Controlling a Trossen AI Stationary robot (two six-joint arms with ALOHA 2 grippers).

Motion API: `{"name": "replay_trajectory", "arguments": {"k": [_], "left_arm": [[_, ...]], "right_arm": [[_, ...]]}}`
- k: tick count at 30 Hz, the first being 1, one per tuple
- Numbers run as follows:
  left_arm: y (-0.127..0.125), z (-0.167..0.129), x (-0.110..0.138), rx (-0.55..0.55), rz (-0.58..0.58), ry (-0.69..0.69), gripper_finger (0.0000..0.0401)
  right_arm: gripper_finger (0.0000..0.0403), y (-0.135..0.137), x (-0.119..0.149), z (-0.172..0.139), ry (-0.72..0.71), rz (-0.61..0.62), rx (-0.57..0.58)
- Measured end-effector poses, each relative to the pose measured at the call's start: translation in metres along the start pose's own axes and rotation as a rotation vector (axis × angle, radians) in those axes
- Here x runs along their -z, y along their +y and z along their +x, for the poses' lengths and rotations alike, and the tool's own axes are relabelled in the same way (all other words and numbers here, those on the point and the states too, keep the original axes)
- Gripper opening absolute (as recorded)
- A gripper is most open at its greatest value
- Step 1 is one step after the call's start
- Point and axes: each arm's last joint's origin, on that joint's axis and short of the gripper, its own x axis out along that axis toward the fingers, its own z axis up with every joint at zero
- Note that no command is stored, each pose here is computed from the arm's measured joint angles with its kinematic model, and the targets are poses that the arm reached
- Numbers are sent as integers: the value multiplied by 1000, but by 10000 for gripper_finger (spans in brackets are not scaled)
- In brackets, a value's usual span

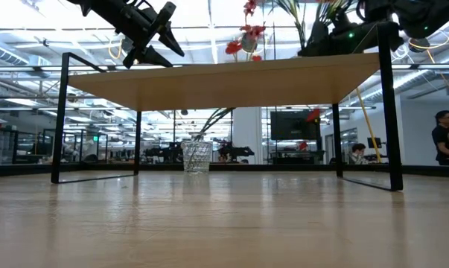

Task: Pick and place flowers into a vace then onto a shelf
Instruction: Put the right transparent flower vase on the shelf

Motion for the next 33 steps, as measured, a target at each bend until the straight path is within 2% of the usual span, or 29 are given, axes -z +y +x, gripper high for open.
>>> {"name": "replay_trajectory", "arguments": {"k": [6, 13, 19, 29, 33], "left_arm": [[0, 0, 0, 0, 0, 0, 218], [0, 0, 0, -1, 0, 0, 218], [0, 0, 0, -1, 0, -1, 218], [0, 0, 0, -1, -11, -1, 218], [0, 0, 0, -1, -12, -1, 218]], "right_arm": [[131, 0, -5, -3, -28, 4, -1], [131, 0, 14, 3, 121, 36, -88], [131, 1, 28, 14, 194, 91, -160], [131, 1, 19, 21, 59, 101, -144], [131, 1, 15, 24, 81, 109, -140]]}}
